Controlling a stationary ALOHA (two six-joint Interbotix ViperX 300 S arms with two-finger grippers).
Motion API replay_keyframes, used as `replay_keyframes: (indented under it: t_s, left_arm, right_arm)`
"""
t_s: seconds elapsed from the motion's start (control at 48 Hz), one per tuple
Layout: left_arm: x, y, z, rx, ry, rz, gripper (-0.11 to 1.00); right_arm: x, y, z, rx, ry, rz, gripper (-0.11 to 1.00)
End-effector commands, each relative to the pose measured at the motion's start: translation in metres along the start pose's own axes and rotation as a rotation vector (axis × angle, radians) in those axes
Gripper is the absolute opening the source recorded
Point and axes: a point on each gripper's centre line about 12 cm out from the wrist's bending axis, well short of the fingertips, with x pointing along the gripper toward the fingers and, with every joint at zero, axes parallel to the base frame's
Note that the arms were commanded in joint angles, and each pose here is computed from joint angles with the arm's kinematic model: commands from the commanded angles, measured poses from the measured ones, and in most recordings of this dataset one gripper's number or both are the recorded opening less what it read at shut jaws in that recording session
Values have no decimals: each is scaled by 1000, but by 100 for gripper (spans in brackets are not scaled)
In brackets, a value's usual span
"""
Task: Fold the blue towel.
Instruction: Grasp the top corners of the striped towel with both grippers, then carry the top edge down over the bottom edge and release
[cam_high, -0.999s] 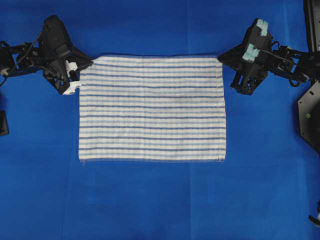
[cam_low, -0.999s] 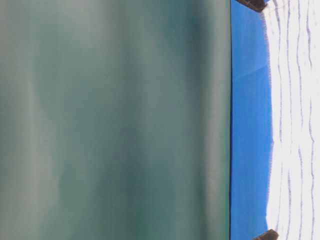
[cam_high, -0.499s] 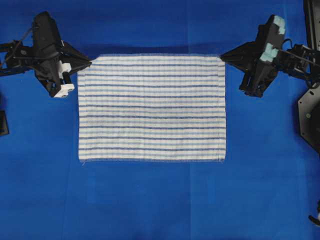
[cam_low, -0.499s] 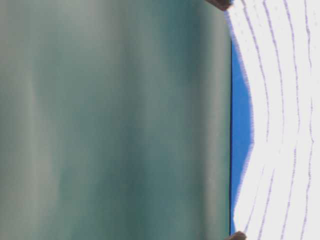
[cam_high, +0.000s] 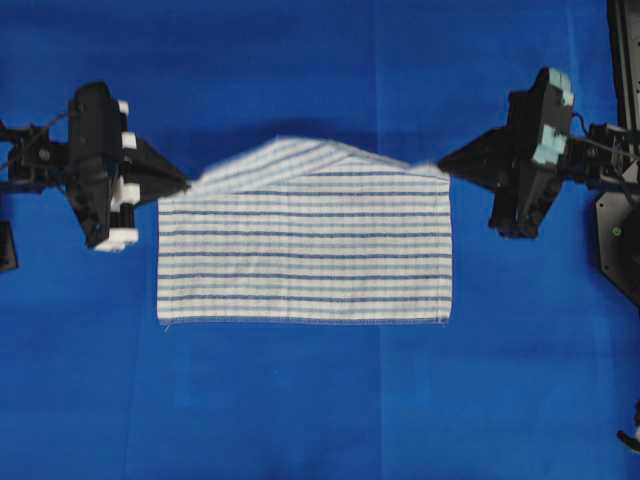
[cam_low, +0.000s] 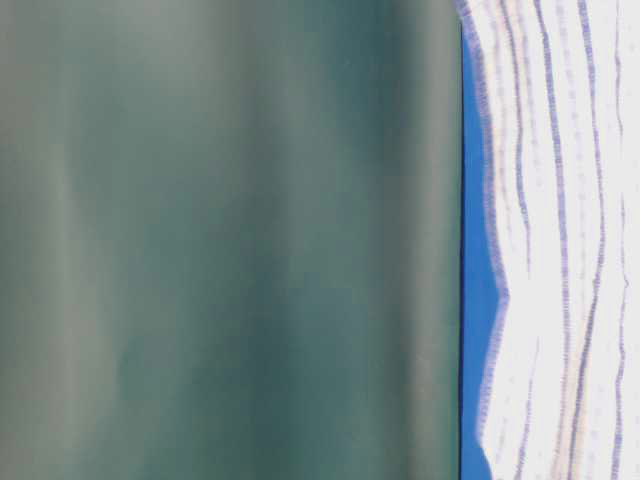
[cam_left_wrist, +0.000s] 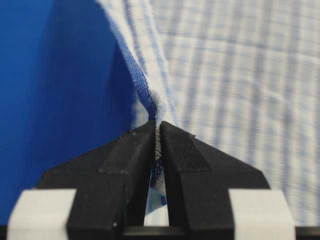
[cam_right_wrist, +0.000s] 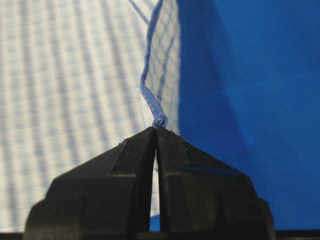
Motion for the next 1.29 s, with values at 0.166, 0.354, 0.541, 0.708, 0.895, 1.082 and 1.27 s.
replay_keyframes:
  t_s: [0.166, 0.354, 0.541, 0.708, 0.895, 1.082, 1.27]
  left_arm:
    - [-3, -33, 1, 12, -10, -101, 5]
    - [-6, -57, -4, 61, -1, -176, 5]
    - [-6, -70, -8, 91, 13, -216, 5]
    - [-3, -77, -17, 110, 47, -232, 5]
    - [5, -82, -23, 123, 70, -241, 5]
    - [11, -84, -25, 127, 87, -240, 7]
    - [14, -84, -30, 130, 108, -237, 33]
  right_arm:
    - [-6, 35, -5, 0, 6, 125, -4]
    - [-11, 59, -16, -18, 41, 213, -4]
    - [-12, 72, -34, -5, 102, 253, -4]
    - [-8, 85, -49, -13, 158, 282, -4]
    - [2, 98, -61, -39, 191, 305, -4]
    - [9, 103, -72, -32, 237, 294, -4]
    - [14, 109, -74, -35, 254, 297, -1]
